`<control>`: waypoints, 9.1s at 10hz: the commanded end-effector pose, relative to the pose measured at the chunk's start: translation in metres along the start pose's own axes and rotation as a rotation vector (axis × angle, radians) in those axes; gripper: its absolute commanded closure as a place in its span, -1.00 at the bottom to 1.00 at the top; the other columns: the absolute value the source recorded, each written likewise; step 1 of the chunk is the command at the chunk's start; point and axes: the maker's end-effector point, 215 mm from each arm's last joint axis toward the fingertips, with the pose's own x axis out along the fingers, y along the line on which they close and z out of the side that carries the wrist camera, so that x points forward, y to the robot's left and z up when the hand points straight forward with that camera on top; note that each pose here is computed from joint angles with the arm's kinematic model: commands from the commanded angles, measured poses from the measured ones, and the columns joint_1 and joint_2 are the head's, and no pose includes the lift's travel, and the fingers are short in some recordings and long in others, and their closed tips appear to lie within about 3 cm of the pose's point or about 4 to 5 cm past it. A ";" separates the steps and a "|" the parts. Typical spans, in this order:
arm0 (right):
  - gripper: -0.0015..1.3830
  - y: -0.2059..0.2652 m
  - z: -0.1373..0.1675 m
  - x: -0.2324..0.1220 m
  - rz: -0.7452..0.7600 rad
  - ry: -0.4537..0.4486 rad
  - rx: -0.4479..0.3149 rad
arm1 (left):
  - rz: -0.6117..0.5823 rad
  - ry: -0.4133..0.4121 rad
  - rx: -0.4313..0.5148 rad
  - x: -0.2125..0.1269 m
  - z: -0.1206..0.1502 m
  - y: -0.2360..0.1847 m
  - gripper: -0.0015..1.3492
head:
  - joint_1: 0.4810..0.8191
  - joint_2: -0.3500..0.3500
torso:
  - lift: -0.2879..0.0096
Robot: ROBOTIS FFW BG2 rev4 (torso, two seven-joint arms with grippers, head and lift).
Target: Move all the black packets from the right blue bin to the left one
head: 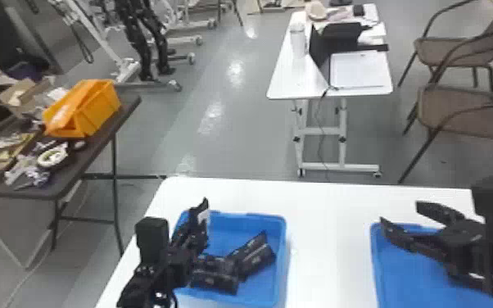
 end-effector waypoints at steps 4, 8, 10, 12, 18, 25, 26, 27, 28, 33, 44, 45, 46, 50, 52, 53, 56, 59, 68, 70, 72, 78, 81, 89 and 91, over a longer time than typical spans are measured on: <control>-0.58 -0.061 -0.143 -0.065 -0.222 0.156 0.134 | 0.018 -0.076 -0.027 -0.009 0.013 0.010 -0.69 | 0.27 0.49 | 0.94; -0.58 -0.093 -0.178 -0.049 -0.267 0.180 0.174 | -0.001 -0.114 -0.073 -0.009 0.025 0.005 -0.68 | 0.27 0.35 | 0.94; -0.58 -0.108 -0.186 -0.048 -0.306 0.176 0.187 | -0.004 -0.112 -0.083 -0.009 0.023 0.004 -0.68 | 0.27 0.30 | 0.94; -0.58 -0.119 -0.191 -0.040 -0.313 0.185 0.188 | -0.008 -0.114 -0.096 -0.011 0.021 0.002 -0.68 | 0.27 0.25 | 0.94; 0.55 -0.130 -0.194 -0.031 -0.346 0.156 0.235 | -0.022 -0.100 -0.140 -0.011 0.008 0.000 -0.67 | 0.27 0.19 | 0.94; -0.89 -0.109 -0.165 -0.046 -0.361 0.044 0.267 | -0.038 -0.109 -0.154 -0.009 0.008 -0.005 -0.68 | 0.27 0.18 | 0.94; -0.96 -0.097 -0.159 -0.056 -0.366 0.023 0.265 | -0.036 -0.109 -0.155 -0.008 0.008 -0.004 -0.68 | 0.27 0.21 | 0.94; -0.76 -0.091 -0.155 -0.065 -0.377 0.012 0.253 | -0.038 -0.109 -0.155 -0.008 0.008 -0.003 -0.68 | 0.27 0.23 | 0.94; -0.64 -0.085 -0.161 -0.070 -0.374 0.014 0.266 | -0.038 -0.108 -0.155 -0.008 0.007 -0.003 -0.68 | 0.27 0.26 | 0.94; -0.56 -0.094 -0.186 -0.073 -0.409 0.061 0.285 | -0.046 -0.112 -0.163 -0.007 0.008 -0.006 -0.68 | 0.27 0.25 | 0.94; 0.42 -0.133 -0.169 0.003 -0.374 0.098 0.297 | -0.059 -0.103 -0.210 -0.009 -0.004 -0.008 -0.68 | 0.27 0.24 | 0.94; 0.74 -0.136 -0.161 -0.003 -0.405 0.048 0.325 | -0.061 -0.103 -0.210 -0.009 -0.004 -0.009 -0.67 | 0.27 0.24 | 0.94; 0.74 -0.133 -0.166 -0.009 -0.418 0.021 0.376 | -0.061 -0.101 -0.210 -0.010 -0.006 -0.007 -0.67 | 0.27 0.23 | 0.94; 0.75 -0.124 -0.175 -0.051 -0.485 -0.009 0.396 | -0.070 -0.139 -0.235 -0.010 0.010 0.006 -0.68 | 0.27 0.20 | 0.94; 0.75 -0.102 -0.149 -0.046 -0.423 -0.034 0.350 | -0.095 -0.154 -0.294 -0.005 0.022 0.004 -0.67 | 0.27 0.21 | 0.94; 0.75 -0.087 -0.119 -0.040 -0.349 -0.054 0.284 | -0.127 -0.126 -0.377 0.000 0.023 0.000 -0.68 | 0.27 0.25 | 0.94; 0.75 -0.050 -0.008 -0.006 -0.121 -0.118 0.072 | -0.346 -0.115 -0.623 0.009 0.061 -0.059 -0.68 | 0.27 0.37 | 0.94; 0.75 0.033 0.063 0.050 0.143 -0.141 -0.058 | -0.531 -0.075 -0.641 0.016 0.106 -0.121 -0.68 | 0.27 0.37 | 0.94; 0.75 0.173 0.100 0.107 0.488 -0.117 -0.172 | -0.648 -0.029 -0.573 0.021 0.130 -0.183 -0.60 | 0.27 0.68 | 0.94; 0.75 0.180 0.105 0.109 0.502 -0.124 -0.185 | -0.647 -0.024 -0.574 0.021 0.127 -0.183 0.12 | 0.27 0.71 | 0.94; 0.75 0.181 0.102 0.110 0.506 -0.117 -0.172 | -0.614 -0.044 -0.557 0.023 0.128 -0.176 0.80 | 0.27 0.74 | 0.94; -0.84 0.108 0.098 0.092 0.351 -0.208 -0.045 | -0.332 -0.148 -0.449 0.031 0.098 -0.096 0.80 | 0.27 0.78 | 0.94; -0.57 -0.013 0.072 0.016 0.026 -0.276 0.093 | -0.043 -0.123 -0.224 -0.002 0.027 -0.011 0.80 | 0.27 0.76 | 0.94; -0.56 -0.045 0.026 -0.072 -0.252 -0.300 0.094 | -0.091 -0.364 -0.179 -0.037 0.113 -0.037 -0.84 | 0.27 0.42 | 0.94; -0.56 -0.035 0.016 -0.104 -0.325 -0.324 0.103 | -0.109 -0.419 -0.174 -0.065 0.118 -0.049 -0.84 | 0.27 0.31 | 0.94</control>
